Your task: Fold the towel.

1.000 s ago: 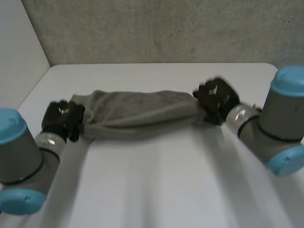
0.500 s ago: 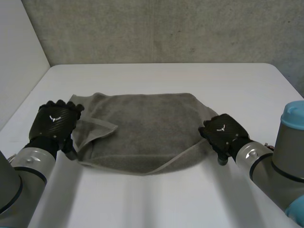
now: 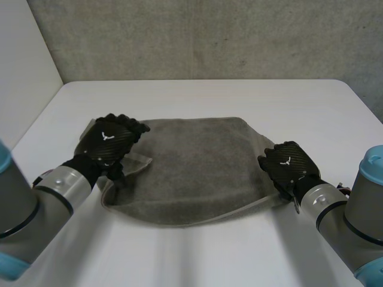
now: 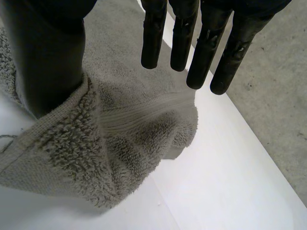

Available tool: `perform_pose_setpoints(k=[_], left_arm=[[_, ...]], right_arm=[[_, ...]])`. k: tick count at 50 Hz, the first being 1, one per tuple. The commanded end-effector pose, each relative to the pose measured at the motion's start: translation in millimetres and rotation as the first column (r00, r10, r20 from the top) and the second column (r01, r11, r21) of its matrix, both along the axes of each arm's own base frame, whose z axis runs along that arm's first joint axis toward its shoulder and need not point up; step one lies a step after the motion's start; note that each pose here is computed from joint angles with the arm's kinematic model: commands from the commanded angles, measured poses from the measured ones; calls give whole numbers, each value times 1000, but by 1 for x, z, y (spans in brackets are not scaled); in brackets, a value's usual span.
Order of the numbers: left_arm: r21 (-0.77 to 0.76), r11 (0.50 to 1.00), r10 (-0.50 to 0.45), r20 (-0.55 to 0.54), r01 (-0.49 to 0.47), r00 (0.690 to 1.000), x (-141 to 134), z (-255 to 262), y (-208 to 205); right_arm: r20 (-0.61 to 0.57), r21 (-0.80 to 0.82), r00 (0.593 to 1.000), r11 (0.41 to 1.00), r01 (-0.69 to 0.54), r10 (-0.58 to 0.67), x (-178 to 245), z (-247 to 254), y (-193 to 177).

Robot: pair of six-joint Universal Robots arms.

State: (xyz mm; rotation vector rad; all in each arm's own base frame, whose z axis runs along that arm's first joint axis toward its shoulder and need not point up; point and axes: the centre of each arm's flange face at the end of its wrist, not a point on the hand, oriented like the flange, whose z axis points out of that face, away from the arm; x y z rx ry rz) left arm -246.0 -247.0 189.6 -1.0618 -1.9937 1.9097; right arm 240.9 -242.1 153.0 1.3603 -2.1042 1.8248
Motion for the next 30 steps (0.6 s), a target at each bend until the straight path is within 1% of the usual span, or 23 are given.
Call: perform_pose_setpoints(k=[1,2,3,4,5,6,7,8,10,11,13,14,15,16,18,19,21,24,26,27,29,30], left_arm=[[38,999,16,131,-21,991,-6,-34,-24],[19,999,36,169,-40,985,-6,-39,-30],[18,999,36,170,-40,985,-6,-39,-30],[-12,997,73,197,-72,978,-5,-39,-39],[-12,997,74,197,-73,978,-5,-39,-39],[-38,992,127,213,-122,969,-3,-37,-48],[-57,979,203,212,-196,956,5,-33,-58],[-57,979,204,212,-196,956,5,-33,-59],[-77,942,336,188,-327,923,17,-25,-69],[-77,942,337,187,-328,923,17,-25,-69],[-60,896,443,160,-439,882,34,-23,-73],[-60,896,443,160,-440,882,34,-23,-73],[-46,881,473,147,-471,869,41,-22,-70],[-46,881,473,147,-472,869,41,-22,-70],[-22,869,493,115,-494,862,48,-15,-54],[-22,869,493,115,-494,862,48,-15,-54],[6,861,506,93,-509,857,57,-11,-31],[16,856,515,79,-517,854,61,-9,-19],[24,841,539,24,-540,842,71,-1,0],[24,841,539,24,-540,842,71,-1,0],[19,818,576,-45,-575,816,84,6,8],[19,817,576,-46,-576,816,84,6,8]], right_arm=[[-4,11,1000,1000,0,0,-1,-3,1],[-4,11,1000,1000,0,0,-1,-3,1],[-9,14,1000,1000,2,-2,-1,-5,0],[-9,15,1000,1000,1,-1,-1,-5,0],[-9,15,1000,1000,1,-1,-1,-5,0],[-9,15,1000,1000,2,-2,-2,-5,0],[-9,15,1000,1000,2,-2,-2,-5,0],[-8,16,1000,1000,1,-1,-2,-5,0],[-8,17,1000,1000,0,1,-1,-5,0],[-8,19,1000,1000,-3,3,-1,-6,1],[-9,25,1000,1000,-6,7,-1,-7,2],[-11,27,1000,1000,-10,10,-1,-8,3],[-10,31,1000,999,-14,14,0,-9,4],[-10,31,1000,999,-14,14,0,-9,4],[-12,33,1000,999,-17,18,1,-10,5],[-15,41,1000,999,-20,21,1,-12,6],[-16,44,1000,999,-20,21,1,-13,6],[-19,55,1000,998,-20,21,1,-17,6],[-22,57,1000,998,-20,22,1,-17,6],[-23,57,999,998,-21,22,1,-17,6],[-25,55,999,998,-23,25,2,-17,6],[-26,57,999,998,-23,25,2,-18,6]])
